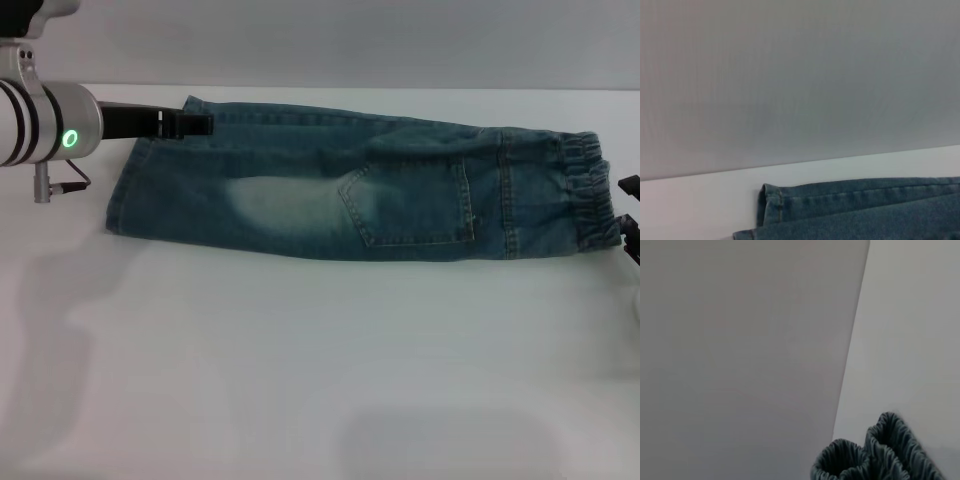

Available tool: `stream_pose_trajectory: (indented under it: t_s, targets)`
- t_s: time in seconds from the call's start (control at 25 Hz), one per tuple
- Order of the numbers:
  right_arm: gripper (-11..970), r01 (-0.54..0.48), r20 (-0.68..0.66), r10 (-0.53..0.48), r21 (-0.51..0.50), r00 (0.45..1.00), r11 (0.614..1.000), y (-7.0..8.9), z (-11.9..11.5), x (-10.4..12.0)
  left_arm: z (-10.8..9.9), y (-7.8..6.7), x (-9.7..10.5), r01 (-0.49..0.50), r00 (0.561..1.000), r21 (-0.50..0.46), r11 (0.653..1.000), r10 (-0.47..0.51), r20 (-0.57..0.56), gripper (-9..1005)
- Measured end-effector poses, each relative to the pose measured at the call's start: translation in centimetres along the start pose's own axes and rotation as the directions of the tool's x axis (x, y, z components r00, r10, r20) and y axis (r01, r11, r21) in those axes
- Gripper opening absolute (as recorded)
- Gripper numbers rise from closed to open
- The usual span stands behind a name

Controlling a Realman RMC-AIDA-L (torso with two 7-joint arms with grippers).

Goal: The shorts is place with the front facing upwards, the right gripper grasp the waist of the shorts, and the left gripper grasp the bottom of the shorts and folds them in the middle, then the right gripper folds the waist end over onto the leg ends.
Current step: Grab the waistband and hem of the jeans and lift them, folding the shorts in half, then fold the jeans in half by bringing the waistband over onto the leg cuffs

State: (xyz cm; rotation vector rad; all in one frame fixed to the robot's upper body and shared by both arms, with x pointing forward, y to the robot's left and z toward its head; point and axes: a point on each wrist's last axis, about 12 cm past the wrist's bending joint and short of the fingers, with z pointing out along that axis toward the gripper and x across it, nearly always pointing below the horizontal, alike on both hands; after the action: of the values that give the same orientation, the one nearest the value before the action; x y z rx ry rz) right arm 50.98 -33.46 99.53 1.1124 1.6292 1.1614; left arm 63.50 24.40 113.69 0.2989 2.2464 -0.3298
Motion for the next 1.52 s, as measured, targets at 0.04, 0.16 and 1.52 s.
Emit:
stream_pose_trajectory:
  t_s: [0.04, 0.16, 1.52]
  targets:
    - [597, -0.005, 0.003, 0.005, 0.006, 1.000, 1.000, 0.0, 0.1, 0.0, 0.0, 0.0, 0.0, 0.000, 1.000, 0.000, 1.000, 0.000, 0.000, 857]
    - [598, -0.010, 0.006, 0.010, 0.012, 1.000, 1.000, 0.1, 0.4, -0.1, 0.0, 0.0, 0.0, 0.000, 1.000, 0.000, 1.000, 0.000, -0.001, 857]
    - [295, 0.090, -0.090, -0.088, 0.013, 0.992, 0.996, 2.2, 3.1, -0.1, 0.2, 0.0, 0.1, -0.012, 1.000, -0.005, 1.000, 0.012, -0.002, 856]
